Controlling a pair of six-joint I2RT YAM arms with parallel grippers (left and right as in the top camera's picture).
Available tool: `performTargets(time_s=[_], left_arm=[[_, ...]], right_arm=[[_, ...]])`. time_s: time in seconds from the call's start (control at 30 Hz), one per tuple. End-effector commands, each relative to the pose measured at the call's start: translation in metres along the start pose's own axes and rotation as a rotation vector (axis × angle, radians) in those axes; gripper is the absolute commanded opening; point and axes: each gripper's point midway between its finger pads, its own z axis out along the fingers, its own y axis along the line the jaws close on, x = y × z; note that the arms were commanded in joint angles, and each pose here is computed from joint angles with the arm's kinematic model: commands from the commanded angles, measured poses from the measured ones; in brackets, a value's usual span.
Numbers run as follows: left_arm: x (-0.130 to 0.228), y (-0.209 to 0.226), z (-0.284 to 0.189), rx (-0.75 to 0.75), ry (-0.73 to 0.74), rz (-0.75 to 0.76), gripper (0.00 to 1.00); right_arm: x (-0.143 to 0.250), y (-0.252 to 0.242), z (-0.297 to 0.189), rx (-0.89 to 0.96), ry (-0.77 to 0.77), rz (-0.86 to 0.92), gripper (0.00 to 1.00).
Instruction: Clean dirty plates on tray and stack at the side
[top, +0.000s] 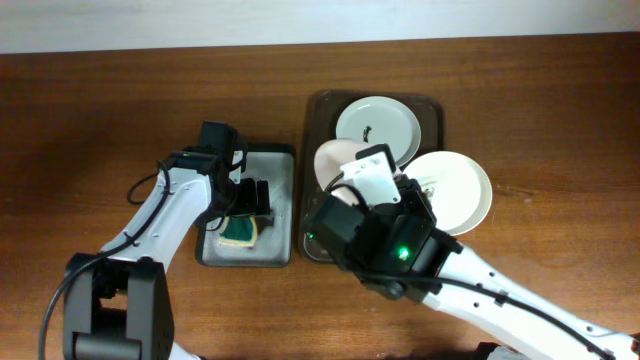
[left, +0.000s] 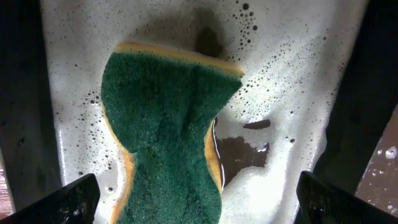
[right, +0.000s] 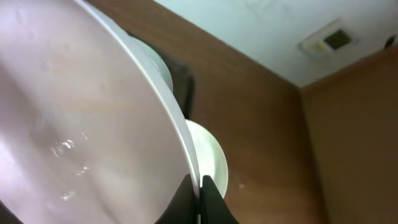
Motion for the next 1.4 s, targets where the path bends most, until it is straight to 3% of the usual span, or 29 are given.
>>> performTargets(time_s=[0.0,0.03,0.07,0.13,0.2,0.33,0.43,0.57,0.67,0.83,0.97,1.1,1.3,1.33,1.37], left_arm=[[-0.001,-0.001,-0.002,0.012,-0.005,-0.002,1.0],[-0.001,-0.001,-0.002,0.012,-0.005,-0.002,1.0],[-0.001,-0.001,-0.002,0.012,-0.005,-0.002,0.99],[-0.001,-0.001,-0.002,0.012,-0.005,-0.002,1.0],[-0.001,-0.001,-0.002,0.012,-0.005,-0.002,1.0],[-0.001,-0.001,-0.002,0.012,-0.005,-0.002,1.0],[-0.001,-0.001,-0.002,0.012,-0.005,-0.002,0.99],[-0.001,-0.001,-0.002,0.012,-0.005,-0.002,1.0],[-0.001,-0.001,-0.002,0.012,-0.005,-0.002,0.99],[-0.001,-0.001,-0.002,0.012,-0.005,-0.002,0.99],[-0.001,-0.001,-0.002,0.012,-0.005,-0.002,1.0],[-0.001,-0.001,-0.002,0.012,-0.005,-0.002,1.0],[-0.001,-0.001,-0.002,0.012,-0.005,-0.002,0.99],[-0.001,-0.001,-0.002,0.012,-0.005,-0.002,0.99],[-0.001,-0.001,-0.002,0.012,-0.005,-0.002,1.0]], right_arm=[[0.002,-0.019,0.015,0.014,0.061,0.121,0.04],[0.004,-0.01,0.02,-0.055,0.093,0.039,0.04],[0.005,-0.021,0.023,-0.011,0.095,-0.005,0.04],[0.008,-0.024,0.028,-0.013,0.118,0.103,0.04],[0.012,-0.015,0.029,-0.063,0.138,0.013,0.04],[0.016,-0.012,0.028,-0.078,0.161,0.053,0.04],[0.025,-0.023,0.039,-0.067,0.227,0.241,0.04],[0.039,-0.028,0.078,-0.303,0.417,0.515,0.04],[0.042,-0.063,0.109,-0.442,0.415,0.581,0.04],[0.128,-0.192,0.16,-0.233,0.518,1.029,0.04],[0.219,-0.245,0.178,-0.056,0.671,1.274,0.04],[0.285,-0.245,0.201,-0.008,0.833,1.479,0.04],[0.315,-0.201,0.231,-0.135,0.992,1.466,0.04],[0.312,-0.198,0.233,-0.159,0.985,1.449,0.15],[0.3,-0.198,0.236,-0.214,0.937,1.426,0.36]])
